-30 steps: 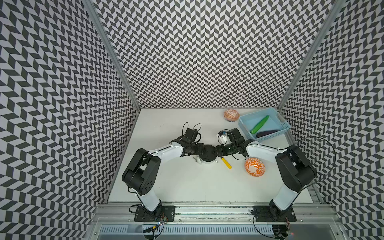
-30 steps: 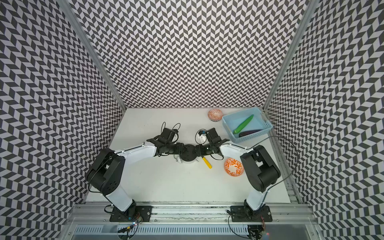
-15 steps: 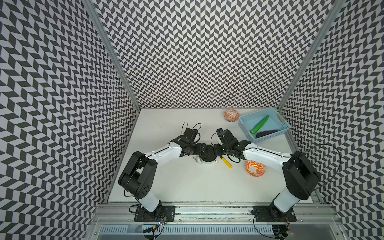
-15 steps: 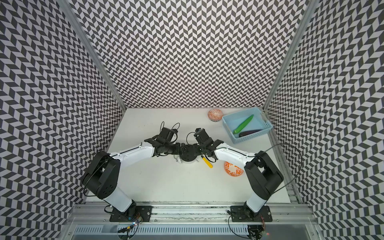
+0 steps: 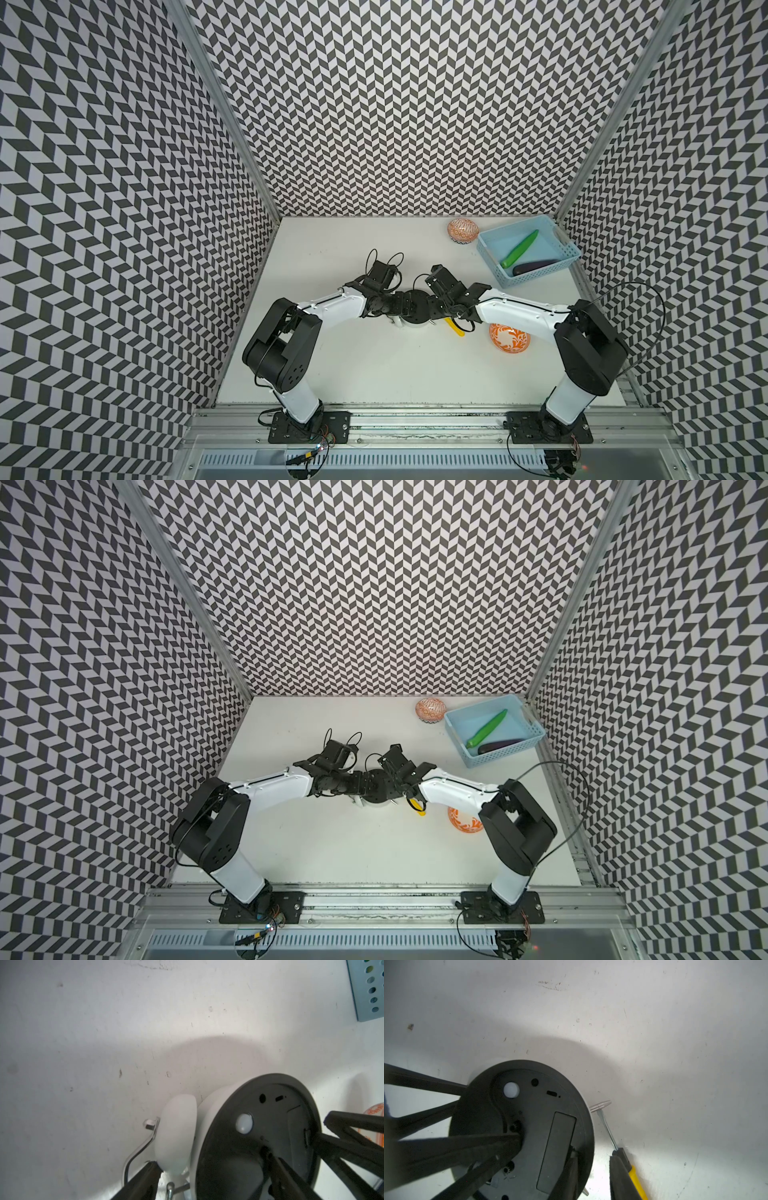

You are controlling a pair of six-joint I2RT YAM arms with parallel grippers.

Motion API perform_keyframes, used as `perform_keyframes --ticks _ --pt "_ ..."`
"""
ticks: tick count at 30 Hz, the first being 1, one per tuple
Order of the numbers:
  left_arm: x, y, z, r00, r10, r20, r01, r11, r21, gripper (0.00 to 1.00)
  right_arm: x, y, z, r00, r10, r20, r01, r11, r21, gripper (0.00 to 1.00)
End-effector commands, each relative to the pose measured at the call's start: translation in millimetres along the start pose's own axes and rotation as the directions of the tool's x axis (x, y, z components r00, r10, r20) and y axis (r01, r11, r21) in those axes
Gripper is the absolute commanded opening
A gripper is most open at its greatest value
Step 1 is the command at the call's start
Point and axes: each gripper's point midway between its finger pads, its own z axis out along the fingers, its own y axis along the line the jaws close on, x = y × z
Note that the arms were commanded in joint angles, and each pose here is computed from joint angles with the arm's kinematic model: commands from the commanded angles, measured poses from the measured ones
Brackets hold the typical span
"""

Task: Remove the battery from the alarm
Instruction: Remove the cover from the alarm.

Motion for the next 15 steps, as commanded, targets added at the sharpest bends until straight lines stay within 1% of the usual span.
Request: perform_keyframes --ticks 1,6,9,11,12,13,15 --pt "10.7 5.2 7.0 1.000 -0.018 -0.019 0.018 1.000 -0.001 0.81 7.2 -13.8 8.4 1.000 0.016 -0.003 -0.016 0.996 0.085 0.28" --pt "20.3 10.6 10.7 0.999 -0.026 -0.041 0.025 1.000 -0.006 0.77 7.1 -22.9 16.3 1.000 0.015 -0.013 -0.012 0.988 0.156 0.23" --pt "24.9 13.0 12.3 0.998 -0.030 -0.048 0.030 1.000 -0.004 0.72 2.1 -21.7 15.8 1.000 0.009 -0.004 -0.009 0.986 0.165 0.21" --pt "26.7 14.4 13.0 0.998 -0.036 -0.053 0.036 0.999 -0.002 0.66 2.2 -21.2 17.9 1.000 0.007 -0.018 -0.004 0.986 0.168 0.19" --pt "28.7 15.1 13.9 0.997 -0.038 -0.060 0.039 0.999 0.000 0.59 4.1 -21.0 20.4 0.999 0.004 -0.035 0.003 0.985 0.173 0.19" --pt "30.6 15.3 15.0 0.997 -0.040 -0.067 0.041 0.999 0.003 0.55 6.8 -20.5 23.0 0.999 0.001 -0.054 0.008 0.985 0.174 0.19" --pt "33.4 16.2 15.8 0.996 -0.044 -0.079 0.045 0.999 0.005 0.54 10.8 -19.5 26.1 0.997 0.006 -0.082 0.009 0.984 0.175 0.19"
